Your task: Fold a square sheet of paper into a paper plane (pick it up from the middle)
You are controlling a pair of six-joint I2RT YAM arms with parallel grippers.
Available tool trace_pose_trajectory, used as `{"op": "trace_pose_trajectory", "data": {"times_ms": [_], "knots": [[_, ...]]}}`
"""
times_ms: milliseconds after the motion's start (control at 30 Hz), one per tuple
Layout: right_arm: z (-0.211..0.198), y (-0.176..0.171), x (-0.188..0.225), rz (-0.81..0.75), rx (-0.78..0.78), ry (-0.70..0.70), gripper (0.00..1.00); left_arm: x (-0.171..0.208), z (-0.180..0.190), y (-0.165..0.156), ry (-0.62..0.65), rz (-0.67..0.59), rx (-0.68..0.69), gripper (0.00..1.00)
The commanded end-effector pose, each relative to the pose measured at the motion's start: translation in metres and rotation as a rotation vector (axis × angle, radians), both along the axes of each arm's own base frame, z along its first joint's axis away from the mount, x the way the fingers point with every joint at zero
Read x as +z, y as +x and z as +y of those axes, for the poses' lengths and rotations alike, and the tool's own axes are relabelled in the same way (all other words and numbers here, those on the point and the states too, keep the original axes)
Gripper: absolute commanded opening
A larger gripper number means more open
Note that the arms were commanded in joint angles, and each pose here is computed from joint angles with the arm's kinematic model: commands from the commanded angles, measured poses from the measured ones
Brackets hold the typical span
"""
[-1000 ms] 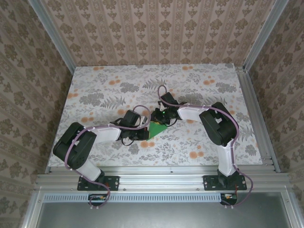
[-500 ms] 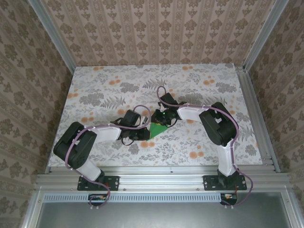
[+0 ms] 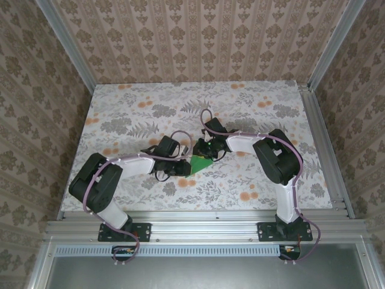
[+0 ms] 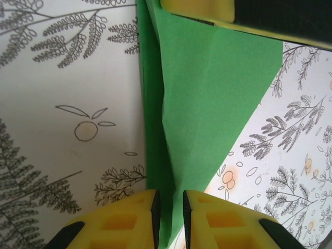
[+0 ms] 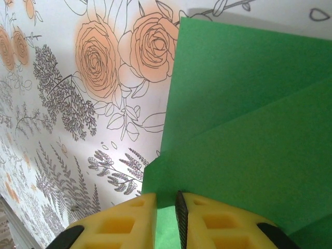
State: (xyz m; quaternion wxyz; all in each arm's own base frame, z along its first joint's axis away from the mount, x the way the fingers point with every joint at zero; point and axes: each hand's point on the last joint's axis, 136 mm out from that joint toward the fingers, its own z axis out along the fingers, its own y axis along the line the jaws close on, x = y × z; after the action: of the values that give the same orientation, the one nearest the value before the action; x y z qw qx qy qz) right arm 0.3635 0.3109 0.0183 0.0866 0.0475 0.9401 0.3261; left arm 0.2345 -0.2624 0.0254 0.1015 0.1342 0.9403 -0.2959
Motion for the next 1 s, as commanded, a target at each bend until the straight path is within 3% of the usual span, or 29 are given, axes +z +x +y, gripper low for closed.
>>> {"op": "trace_pose_trajectory", "data": {"times_ms": [0, 533, 967], "knots": [[-0.015, -0.01, -0.016, 0.04, -0.014, -0.052, 0.23, -0.006, 0.008, 0.004, 0.063, -0.004, -0.018, 0.22], [-0.013, -0.011, -0.016, 0.039, 0.004, -0.044, 0.22, -0.014, 0.015, 0.005, 0.127, -0.002, -0.033, 0.2], [-0.011, -0.011, -0.017, 0.042, 0.013, -0.037, 0.22, -0.03, 0.023, 0.005, 0.241, -0.006, -0.066, 0.11]]}}
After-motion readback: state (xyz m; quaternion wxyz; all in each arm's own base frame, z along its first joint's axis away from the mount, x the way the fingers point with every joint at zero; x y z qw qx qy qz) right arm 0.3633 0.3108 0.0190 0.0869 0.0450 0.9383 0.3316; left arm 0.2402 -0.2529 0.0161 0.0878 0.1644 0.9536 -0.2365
